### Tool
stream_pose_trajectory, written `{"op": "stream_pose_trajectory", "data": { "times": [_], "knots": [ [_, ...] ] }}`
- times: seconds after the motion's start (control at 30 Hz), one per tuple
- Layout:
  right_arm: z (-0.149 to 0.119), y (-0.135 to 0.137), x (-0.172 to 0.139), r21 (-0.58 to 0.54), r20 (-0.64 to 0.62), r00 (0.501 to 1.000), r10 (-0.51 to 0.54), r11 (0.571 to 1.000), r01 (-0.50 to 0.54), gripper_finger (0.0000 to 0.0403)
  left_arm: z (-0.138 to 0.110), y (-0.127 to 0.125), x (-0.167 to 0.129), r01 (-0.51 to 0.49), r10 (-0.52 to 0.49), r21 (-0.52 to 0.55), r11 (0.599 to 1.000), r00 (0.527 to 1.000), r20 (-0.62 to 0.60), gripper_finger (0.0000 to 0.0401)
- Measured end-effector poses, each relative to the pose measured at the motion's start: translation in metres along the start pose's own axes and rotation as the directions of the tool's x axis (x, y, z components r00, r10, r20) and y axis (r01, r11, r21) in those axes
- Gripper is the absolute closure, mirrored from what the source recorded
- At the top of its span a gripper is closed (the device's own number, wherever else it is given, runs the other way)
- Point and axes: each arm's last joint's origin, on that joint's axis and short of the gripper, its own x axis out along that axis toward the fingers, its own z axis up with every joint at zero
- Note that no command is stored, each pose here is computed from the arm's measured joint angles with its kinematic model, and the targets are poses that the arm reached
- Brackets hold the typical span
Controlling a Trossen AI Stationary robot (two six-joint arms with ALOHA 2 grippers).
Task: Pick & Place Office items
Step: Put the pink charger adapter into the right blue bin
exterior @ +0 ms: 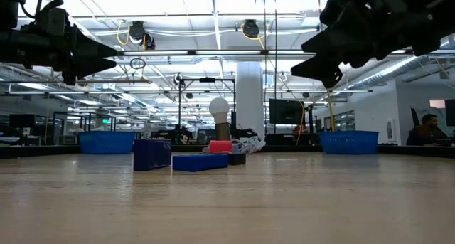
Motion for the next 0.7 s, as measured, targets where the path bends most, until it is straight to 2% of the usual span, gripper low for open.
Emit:
{"op": "stream_pose_trajectory", "data": {
  "times": [0.17,0.37,0.57,0.63,0.7],
  "knots": [
    [0.0,0.009,0.0,-0.034,0.015,0.999,0.043,0.999,-0.043,0.0129,0.0,0.0,0.0,0.0,0.0,0.0,1.0,1.0,0.0,0.0187],
    [0.004,0.013,0.0,-0.013,0.071,0.995,0.068,0.998,-0.067,0.0129,0.0,0.0,0.0,0.0,0.0,0.0,1.0,1.0,0.0,0.0187],
    [0.001,0.023,0.012,-0.095,0.151,0.98,0.132,0.988,-0.119,0.0129,0.0,0.0,0.0,0.0,0.0,0.0,1.0,1.0,0.0,0.0187],
    [-0.003,0.023,0.017,-0.127,0.173,0.978,0.118,0.987,-0.097,0.0128,0.0,0.0,0.0,0.0,0.0,0.0,1.0,1.0,0.0,0.0187],
    [-0.007,0.021,0.025,-0.156,0.188,0.981,0.037,0.988,-0.008,0.0129,0.0,0.0,0.0,0.0,0.0,0.0,1.0,1.0,0.0,0.0187]
  ]
}}
